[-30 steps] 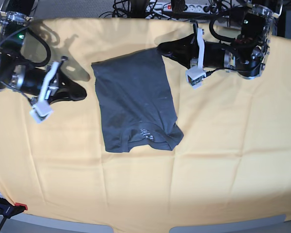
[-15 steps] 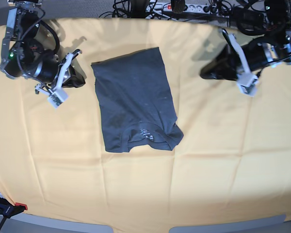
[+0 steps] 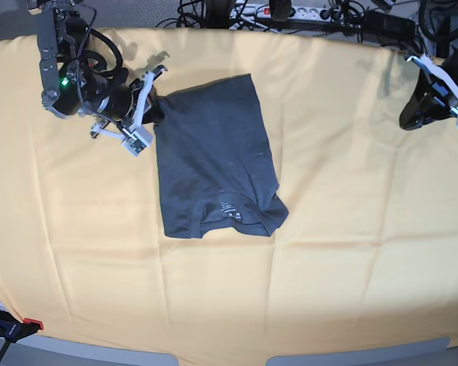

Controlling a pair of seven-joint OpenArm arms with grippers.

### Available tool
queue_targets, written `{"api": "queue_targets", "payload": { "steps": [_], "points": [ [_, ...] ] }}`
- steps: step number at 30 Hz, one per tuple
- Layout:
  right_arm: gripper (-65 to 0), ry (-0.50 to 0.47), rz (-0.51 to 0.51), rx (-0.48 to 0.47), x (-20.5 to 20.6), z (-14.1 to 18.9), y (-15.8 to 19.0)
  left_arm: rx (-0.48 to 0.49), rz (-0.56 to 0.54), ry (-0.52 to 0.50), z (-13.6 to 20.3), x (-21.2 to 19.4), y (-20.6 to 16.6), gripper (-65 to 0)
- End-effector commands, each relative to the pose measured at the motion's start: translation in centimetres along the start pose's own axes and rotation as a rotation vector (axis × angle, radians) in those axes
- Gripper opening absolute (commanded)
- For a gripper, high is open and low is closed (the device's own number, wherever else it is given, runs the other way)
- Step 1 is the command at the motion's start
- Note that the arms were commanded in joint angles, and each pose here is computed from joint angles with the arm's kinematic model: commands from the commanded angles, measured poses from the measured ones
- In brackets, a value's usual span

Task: Fold the T-shirt properly

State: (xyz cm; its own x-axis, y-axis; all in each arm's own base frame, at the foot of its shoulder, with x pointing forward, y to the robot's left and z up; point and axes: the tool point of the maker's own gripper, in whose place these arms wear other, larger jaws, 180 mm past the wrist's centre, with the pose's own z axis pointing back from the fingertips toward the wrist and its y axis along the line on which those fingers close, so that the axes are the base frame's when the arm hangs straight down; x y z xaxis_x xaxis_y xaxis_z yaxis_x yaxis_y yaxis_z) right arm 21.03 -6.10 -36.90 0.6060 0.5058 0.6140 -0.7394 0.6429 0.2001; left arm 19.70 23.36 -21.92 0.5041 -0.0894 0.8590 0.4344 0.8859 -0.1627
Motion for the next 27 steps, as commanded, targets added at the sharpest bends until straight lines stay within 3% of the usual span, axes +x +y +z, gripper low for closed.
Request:
{"api": "queue_targets", "payload": {
  "steps": [1,4,8,13,17,22,27],
  "points": [
    [-65.0,-0.044,0.008,0.034,0.9,0.3,0.8,-0.015,-0.021,-0.031,0.3,1.0,-0.4,-65.0],
    [-65.0,-0.06,-0.012,0.104,0.7,0.1,2.5,-0.023,-0.034,-0.027,0.3,0.9,-0.5,-65.0],
    [-65.0,-0.034,-0.013,0.09,-0.2,0.0,2.5,-0.064,-0.033,-0.057,0.4,1.4,-1.3,-65.0],
    [-65.0,0.008,-0.014,-0.076,-0.6,1.0,-0.8,-0.075,-0.043,-0.059,0.4,1.5,-1.5,-65.0],
    [-65.0,-0.059,-0.052,-0.195,0.8,3.8,-3.5,-0.107,-0.044,-0.051,0.4,1.3,-2.1,-65.0],
    [-65.0,-0.206,-0.012,-0.078,2.4,7.9,-1.2,-0.216,-0.029,-0.006,0.9,0.3,-4.1,-65.0],
    [-65.0,-0.352,-0.12,0.088,2.8,13.0,1.0,-0.218,-0.019,0.036,1.1,-0.7,-4.2,-65.0]
  ]
}}
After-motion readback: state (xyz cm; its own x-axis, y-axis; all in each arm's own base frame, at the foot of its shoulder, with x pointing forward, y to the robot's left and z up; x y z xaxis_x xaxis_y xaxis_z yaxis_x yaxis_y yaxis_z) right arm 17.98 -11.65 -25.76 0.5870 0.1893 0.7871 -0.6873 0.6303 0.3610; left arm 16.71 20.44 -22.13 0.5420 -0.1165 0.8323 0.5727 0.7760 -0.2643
